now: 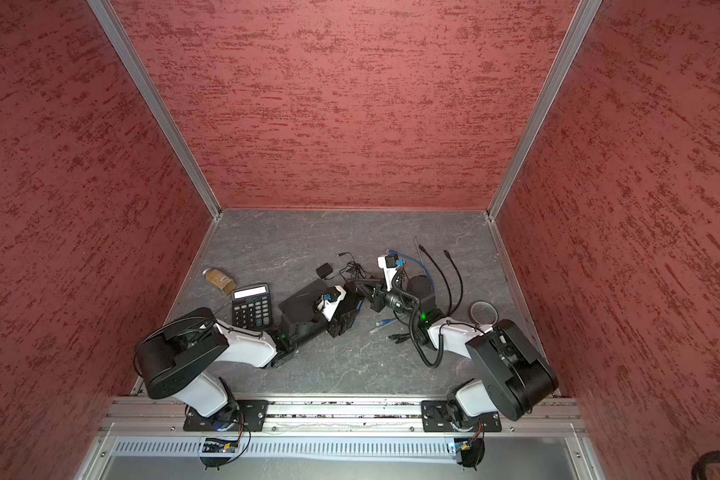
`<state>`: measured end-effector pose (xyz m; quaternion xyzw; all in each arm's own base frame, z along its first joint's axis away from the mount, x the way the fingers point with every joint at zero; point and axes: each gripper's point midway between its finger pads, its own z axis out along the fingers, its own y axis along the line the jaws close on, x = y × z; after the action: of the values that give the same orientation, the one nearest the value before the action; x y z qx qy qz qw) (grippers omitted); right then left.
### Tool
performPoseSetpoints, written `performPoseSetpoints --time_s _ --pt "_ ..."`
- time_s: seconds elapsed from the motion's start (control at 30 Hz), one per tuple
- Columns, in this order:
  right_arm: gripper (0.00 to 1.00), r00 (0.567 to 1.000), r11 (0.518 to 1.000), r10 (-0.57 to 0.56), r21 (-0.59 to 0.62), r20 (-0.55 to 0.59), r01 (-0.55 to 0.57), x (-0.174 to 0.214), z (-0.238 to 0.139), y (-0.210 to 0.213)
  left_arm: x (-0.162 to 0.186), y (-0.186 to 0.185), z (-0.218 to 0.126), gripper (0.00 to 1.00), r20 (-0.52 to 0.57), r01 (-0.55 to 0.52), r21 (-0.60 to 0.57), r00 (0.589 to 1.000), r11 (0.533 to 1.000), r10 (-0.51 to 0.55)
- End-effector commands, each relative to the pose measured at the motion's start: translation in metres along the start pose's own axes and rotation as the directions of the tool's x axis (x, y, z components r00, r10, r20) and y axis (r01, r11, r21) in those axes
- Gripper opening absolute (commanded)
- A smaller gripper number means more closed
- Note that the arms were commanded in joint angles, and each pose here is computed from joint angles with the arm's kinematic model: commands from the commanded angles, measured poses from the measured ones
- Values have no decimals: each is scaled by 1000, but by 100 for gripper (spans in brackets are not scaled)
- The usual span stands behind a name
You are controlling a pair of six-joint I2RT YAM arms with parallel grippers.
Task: Insert the plug into the switch port
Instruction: 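Lower the barrel plug tip onto the port atop the switch box, then push the barrel plug down into the box port with the right gripper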
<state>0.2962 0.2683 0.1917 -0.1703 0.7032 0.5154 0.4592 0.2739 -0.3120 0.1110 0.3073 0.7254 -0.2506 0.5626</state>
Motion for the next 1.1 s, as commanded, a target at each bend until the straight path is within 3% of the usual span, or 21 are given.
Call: performPoseSetpoints --time_s 0.0,0.7,1.07 --pt "0 1000 999 -12 -30 9 13 0 1 7 -29 1 0 51 91 36 8 995 999 -37" --pt "0 999 999 12 -35 53 -10 4 5 2 -49 -2 -2 49 130 61 45 989 997 -66" --pt "0 1000 999 -22 38 -8 22 23 -2 -7 -69 10 -11 47 178 130 39 975 991 -135"
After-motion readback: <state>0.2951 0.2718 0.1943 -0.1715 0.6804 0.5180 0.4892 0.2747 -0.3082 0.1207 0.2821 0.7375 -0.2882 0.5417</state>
